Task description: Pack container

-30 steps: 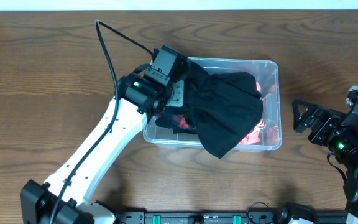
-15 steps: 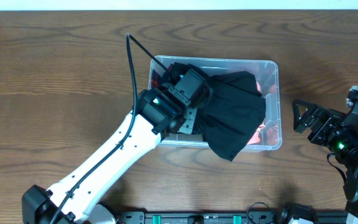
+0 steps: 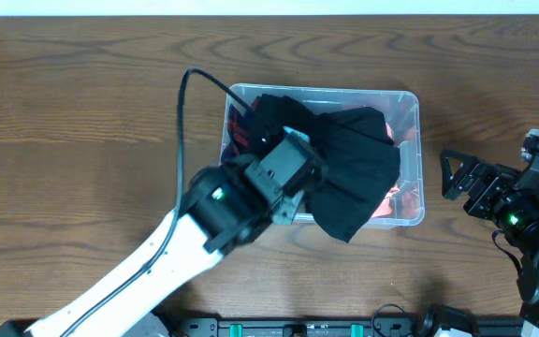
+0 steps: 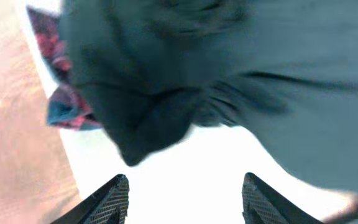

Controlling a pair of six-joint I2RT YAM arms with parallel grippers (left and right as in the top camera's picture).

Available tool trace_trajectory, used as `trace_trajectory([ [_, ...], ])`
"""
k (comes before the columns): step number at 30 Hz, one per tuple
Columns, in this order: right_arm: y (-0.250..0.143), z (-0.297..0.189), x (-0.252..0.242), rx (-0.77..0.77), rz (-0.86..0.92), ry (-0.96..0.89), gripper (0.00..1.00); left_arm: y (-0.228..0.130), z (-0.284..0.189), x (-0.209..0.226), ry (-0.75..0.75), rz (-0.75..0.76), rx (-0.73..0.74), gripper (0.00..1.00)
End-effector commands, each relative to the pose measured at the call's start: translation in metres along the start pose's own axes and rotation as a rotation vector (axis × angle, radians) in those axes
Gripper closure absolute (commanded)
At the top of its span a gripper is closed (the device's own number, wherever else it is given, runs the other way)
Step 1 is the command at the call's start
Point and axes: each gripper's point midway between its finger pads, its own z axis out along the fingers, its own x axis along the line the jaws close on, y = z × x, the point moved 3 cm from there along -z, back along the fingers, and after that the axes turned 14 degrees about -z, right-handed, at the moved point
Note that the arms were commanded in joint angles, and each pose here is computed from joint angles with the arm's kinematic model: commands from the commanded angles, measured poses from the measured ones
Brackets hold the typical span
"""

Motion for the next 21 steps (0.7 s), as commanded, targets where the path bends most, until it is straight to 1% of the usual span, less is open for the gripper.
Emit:
trace_trajectory([
  [1, 0.003, -0.003, -0.002, -0.011, 0.003, -0.011, 0.01, -0.015, -0.008, -0.023, -0.144, 0.212, 0.067, 0.41],
  [3, 0.003, -0.003, -0.002, -0.012, 0.002, -0.011, 0.01, -0.027, -0.003, -0.032, -0.203, 0.284, 0.122, 0.41],
  [5, 0.003, -0.003, -0.002, -0.011, 0.002, -0.011, 0.01, -0.036, 0.007, -0.036, -0.226, 0.336, 0.16, 0.41],
  [9, 0.003, -0.003, -0.002, -0.011, 0.003, -0.011, 0.01, -0.045, 0.038, -0.05, -0.287, 0.404, 0.185, 0.41],
  [11, 0.003, -0.003, -0.002, -0.011, 0.002, -0.011, 0.01, -0.045, 0.053, -0.06, -0.323, 0.408, 0.195, 0.41],
  [17, 0.003, -0.003, -0.002, -0.012, 0.002, -0.011, 0.01, -0.036, 0.103, -0.082, -0.329, 0.407, 0.179, 0.41],
  [19, 0.003, -0.003, -0.002, -0.012, 0.003, -0.011, 0.01, -0.035, 0.127, -0.088, -0.32, 0.398, 0.186, 0.41],
  [21, 0.003, -0.003, -0.002, -0.011, 0.003, -0.011, 0.01, -0.034, 0.147, -0.089, -0.285, 0.353, 0.192, 0.42],
])
